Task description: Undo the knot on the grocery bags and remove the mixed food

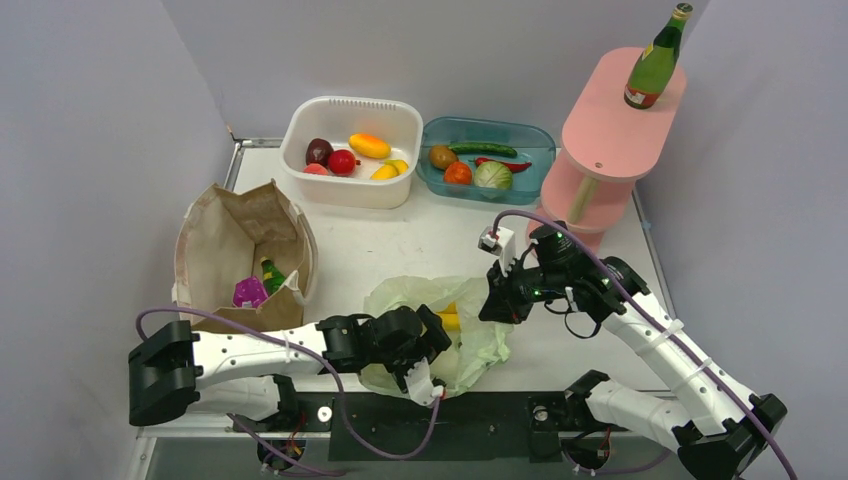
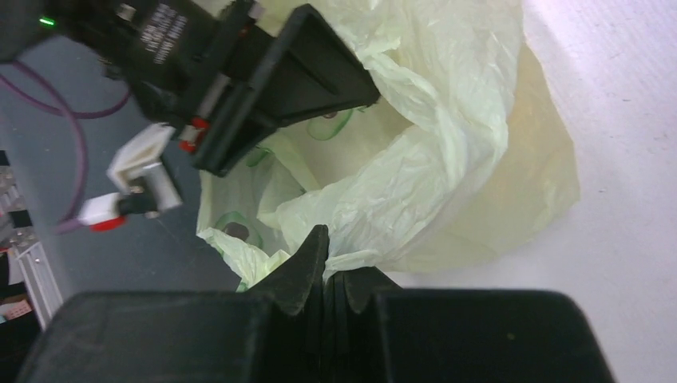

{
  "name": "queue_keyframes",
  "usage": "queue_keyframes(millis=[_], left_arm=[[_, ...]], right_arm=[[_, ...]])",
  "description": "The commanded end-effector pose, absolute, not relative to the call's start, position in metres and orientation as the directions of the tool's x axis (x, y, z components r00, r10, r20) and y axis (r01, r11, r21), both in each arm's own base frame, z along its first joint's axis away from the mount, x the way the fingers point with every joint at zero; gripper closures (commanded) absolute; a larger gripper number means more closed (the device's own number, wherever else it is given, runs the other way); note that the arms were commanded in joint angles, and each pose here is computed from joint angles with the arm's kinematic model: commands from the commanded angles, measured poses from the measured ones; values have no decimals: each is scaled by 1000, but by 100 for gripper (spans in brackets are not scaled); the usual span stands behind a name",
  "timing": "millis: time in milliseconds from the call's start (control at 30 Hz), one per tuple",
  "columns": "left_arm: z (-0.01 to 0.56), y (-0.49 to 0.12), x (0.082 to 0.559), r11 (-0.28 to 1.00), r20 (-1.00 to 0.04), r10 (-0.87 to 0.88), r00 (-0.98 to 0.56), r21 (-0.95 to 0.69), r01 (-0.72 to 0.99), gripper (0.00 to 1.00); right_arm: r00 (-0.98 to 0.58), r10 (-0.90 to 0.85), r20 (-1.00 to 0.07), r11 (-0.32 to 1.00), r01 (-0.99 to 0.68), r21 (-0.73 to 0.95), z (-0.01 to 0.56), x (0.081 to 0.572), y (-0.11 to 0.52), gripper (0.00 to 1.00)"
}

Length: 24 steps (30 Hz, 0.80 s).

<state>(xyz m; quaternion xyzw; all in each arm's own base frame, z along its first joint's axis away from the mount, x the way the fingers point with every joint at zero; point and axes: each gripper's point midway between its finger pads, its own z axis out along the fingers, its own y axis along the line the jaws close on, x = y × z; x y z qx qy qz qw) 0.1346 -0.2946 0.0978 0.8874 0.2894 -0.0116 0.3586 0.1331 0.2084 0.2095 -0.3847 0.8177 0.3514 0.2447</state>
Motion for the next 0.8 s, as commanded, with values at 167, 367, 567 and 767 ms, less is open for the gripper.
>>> queue_keyframes(millis=[167,367,567,767], left_arm=[[92,-308,184,-553,40,527,849,775,307,3],[80,-312,202,-572,125,555,822,775,268,3],[77,-315,215,-594,192,566,802,770,234,3],[85,-318,231,-611,200,571,796,751,250,6]], right_arm=[[-571,-426,-702,358,-819,449,233,117,217,100],[-575,-433,-694,349,-817,460,231,114,217,100],[-580,-438,-686,355,-813,461,228,112,215,100],[-560,-452,-694,344,-828,443,226,111,213,100]])
